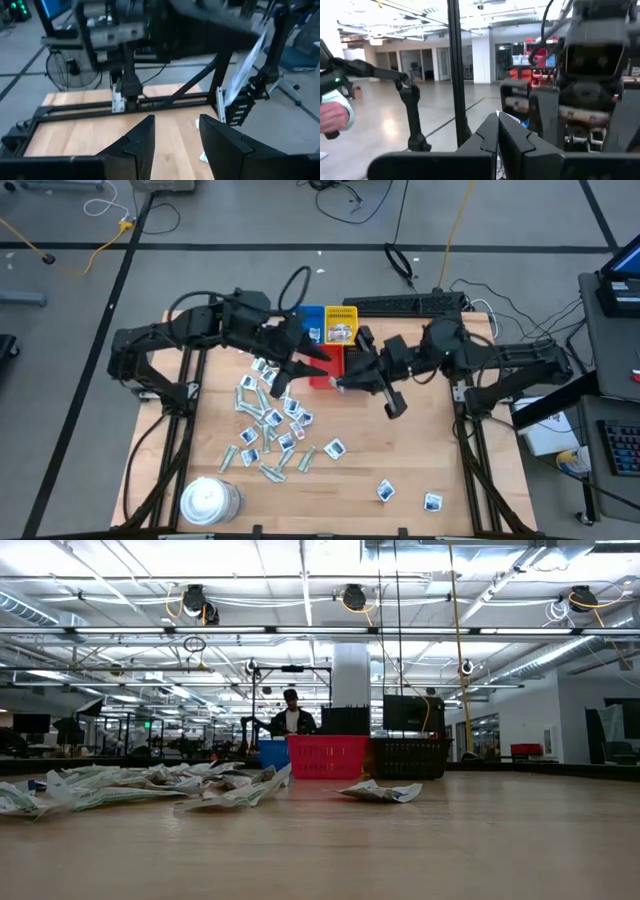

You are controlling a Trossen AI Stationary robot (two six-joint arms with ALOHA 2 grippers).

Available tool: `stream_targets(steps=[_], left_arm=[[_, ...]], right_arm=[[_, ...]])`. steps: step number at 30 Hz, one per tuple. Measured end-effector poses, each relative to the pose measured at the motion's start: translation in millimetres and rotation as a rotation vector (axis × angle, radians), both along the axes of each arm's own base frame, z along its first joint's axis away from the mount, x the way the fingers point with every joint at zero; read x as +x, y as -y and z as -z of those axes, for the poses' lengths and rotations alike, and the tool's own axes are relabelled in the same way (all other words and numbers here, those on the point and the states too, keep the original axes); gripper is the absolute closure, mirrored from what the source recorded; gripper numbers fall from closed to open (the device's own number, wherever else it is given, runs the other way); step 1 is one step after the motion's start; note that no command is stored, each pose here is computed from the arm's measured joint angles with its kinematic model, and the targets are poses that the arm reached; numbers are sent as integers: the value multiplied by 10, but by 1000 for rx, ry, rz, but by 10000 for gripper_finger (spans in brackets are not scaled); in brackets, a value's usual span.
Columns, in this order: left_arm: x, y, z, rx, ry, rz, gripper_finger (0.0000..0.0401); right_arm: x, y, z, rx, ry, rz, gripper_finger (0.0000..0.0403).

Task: Pick & Place First Aid Supplies
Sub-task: Put the alcohol pad into the blue bin

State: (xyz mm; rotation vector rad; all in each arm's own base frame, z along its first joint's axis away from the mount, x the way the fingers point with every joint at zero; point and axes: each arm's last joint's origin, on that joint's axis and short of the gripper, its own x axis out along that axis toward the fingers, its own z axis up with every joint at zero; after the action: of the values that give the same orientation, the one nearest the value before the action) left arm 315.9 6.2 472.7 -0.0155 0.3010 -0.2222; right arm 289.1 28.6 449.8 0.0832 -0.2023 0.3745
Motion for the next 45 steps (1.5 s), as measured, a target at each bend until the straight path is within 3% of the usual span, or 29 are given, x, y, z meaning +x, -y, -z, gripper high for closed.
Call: stream_targets(steps=[3,11,17,20,26,33,37,45], left_arm=[[-9,0,26,-9,-29,6,242],[19,55,-61,-59,73,202,242],[13,58,-56,-88,56,202,247],[11,61,-51,-88,51,209,279],[-2,54,-9,-82,11,218,388],[-8,14,6,-106,-15,190,397],[-34,-64,76,-133,-102,118,399],[-176,-222,327,-81,-386,-42,400]], right_arm=[[-1,39,-9,0,-9,11,403],[78,64,102,-5,-87,20,403],[118,65,124,-24,-81,28,403],[131,64,140,-24,-88,29,403],[137,67,133,-45,-68,38,403],[140,87,140,-45,-75,49,399],[97,130,126,-38,-92,62,366],[-143,162,-33,-24,-58,63,260]])
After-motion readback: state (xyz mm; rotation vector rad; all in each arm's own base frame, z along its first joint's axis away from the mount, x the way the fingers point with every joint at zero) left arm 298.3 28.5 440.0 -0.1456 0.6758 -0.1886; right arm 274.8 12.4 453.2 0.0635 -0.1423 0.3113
